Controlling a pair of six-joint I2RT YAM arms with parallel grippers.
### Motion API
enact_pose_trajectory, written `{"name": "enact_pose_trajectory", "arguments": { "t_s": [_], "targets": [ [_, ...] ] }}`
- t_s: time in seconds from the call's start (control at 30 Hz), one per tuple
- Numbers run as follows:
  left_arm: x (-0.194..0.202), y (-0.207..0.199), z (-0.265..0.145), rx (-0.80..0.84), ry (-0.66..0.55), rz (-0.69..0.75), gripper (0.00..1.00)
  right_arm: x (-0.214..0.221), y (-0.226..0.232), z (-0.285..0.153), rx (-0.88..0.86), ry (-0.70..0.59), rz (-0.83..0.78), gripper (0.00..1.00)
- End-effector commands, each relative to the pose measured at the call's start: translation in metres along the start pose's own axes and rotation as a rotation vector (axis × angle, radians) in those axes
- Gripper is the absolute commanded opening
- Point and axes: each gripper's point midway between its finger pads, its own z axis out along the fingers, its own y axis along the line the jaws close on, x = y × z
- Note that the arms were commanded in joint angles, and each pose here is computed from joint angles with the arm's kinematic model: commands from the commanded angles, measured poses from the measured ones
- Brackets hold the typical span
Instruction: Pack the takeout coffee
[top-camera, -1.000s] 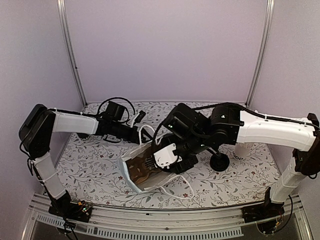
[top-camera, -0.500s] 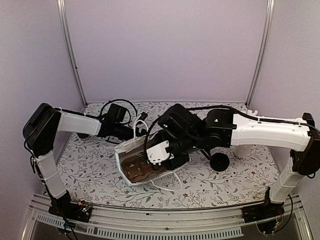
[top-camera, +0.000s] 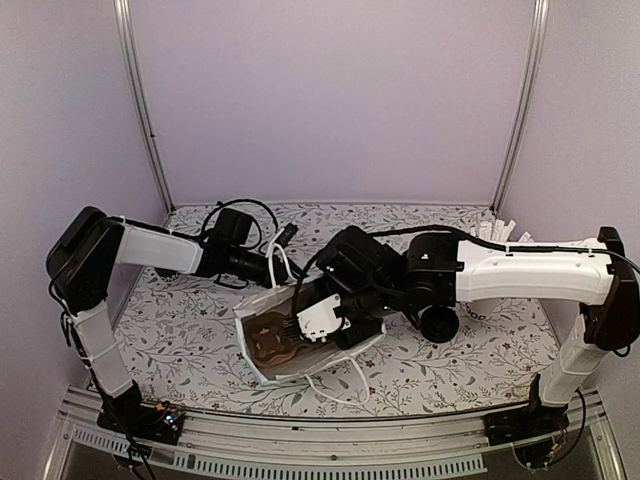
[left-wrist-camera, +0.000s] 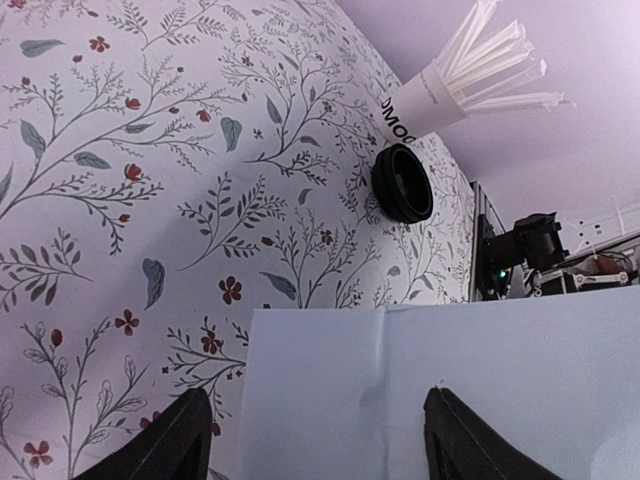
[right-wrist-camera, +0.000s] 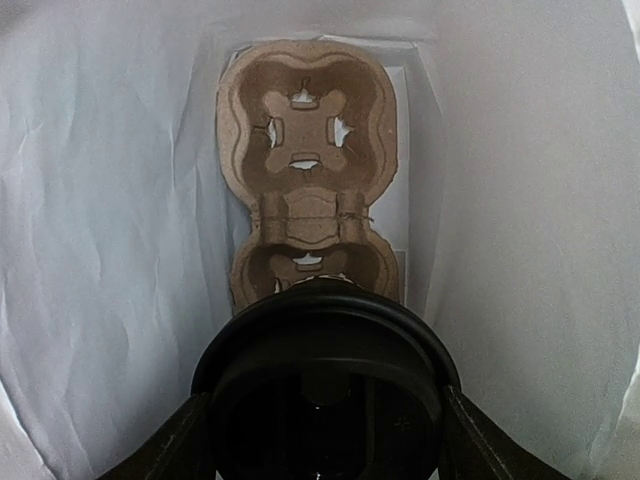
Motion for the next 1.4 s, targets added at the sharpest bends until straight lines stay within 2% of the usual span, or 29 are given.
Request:
{"name": "enact_pose_trajectory", "arguments": {
  "t_s": [0.0,0.3,0.67,1.37],
  "targets": [
    [0.003,-0.011,0.006,0.063,0.003,0.022,0.75,0.002,-0.005,0.004,0.047,0.015,-0.021,0.47],
    [0.004,-0.023,0.01,0.118,0.01,0.044,0.73,-0.002,-0.014,0.008,0.076,0.015,-0.029,0.46],
    [-0.001,-0.048,0.009,0.19,0.0,0.098,0.72,0.002,0.001,0.018,0.034,0.016,-0.038,0.45],
    [0.001,-0.05,0.009,0.188,0.005,0.104,0.72,0.005,0.028,0.019,-0.097,0.016,-0.023,0.45]
  ]
}}
